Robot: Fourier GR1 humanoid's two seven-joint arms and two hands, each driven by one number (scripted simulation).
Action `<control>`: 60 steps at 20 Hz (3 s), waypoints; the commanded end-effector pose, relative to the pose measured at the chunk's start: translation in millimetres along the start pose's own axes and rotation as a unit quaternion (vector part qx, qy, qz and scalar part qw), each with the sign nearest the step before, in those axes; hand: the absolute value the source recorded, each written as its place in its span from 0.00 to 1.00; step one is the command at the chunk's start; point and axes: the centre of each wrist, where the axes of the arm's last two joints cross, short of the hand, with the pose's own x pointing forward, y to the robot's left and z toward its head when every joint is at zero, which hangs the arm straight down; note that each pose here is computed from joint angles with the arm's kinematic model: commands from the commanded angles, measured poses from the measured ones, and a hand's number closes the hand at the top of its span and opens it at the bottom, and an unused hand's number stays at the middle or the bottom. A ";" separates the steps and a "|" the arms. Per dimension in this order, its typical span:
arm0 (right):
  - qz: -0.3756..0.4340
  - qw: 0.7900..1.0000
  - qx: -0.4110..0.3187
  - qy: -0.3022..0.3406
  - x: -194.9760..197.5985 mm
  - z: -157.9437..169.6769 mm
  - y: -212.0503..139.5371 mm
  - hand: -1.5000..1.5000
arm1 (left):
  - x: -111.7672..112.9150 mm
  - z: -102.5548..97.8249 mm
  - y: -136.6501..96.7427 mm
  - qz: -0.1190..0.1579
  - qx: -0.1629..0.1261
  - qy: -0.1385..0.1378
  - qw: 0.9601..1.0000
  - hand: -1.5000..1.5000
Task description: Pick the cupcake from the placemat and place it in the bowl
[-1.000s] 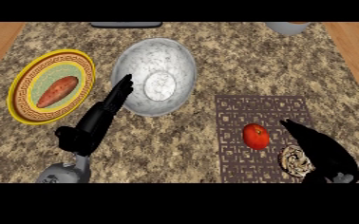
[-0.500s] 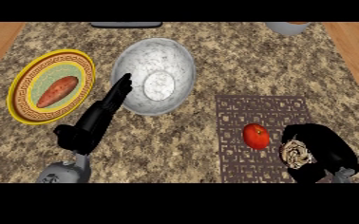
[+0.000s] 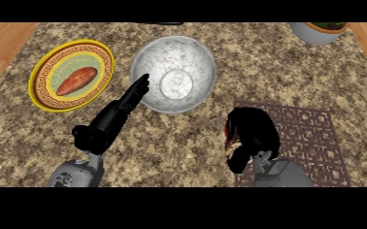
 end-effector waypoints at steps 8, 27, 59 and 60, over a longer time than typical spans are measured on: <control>0.041 0.973 -0.203 0.100 116.8 -2.7 -39.5 1.00 | 7.3 -17.8 -12.2 0.000 -0.037 -0.005 0.999 0.50; -0.057 0.896 -0.406 0.173 184.6 -21.4 -115.3 1.00 | 9.7 -25.9 -9.3 -0.010 -0.030 0.000 0.999 0.50; -0.308 0.850 -0.400 0.149 148.6 -86.3 -121.8 0.00 | -7.5 0.2 11.8 0.000 0.032 0.015 0.999 0.50; -0.320 0.843 -0.403 0.158 140.8 -89.4 -118.8 0.00 | -6.2 9.3 18.6 0.003 0.031 0.018 0.999 0.50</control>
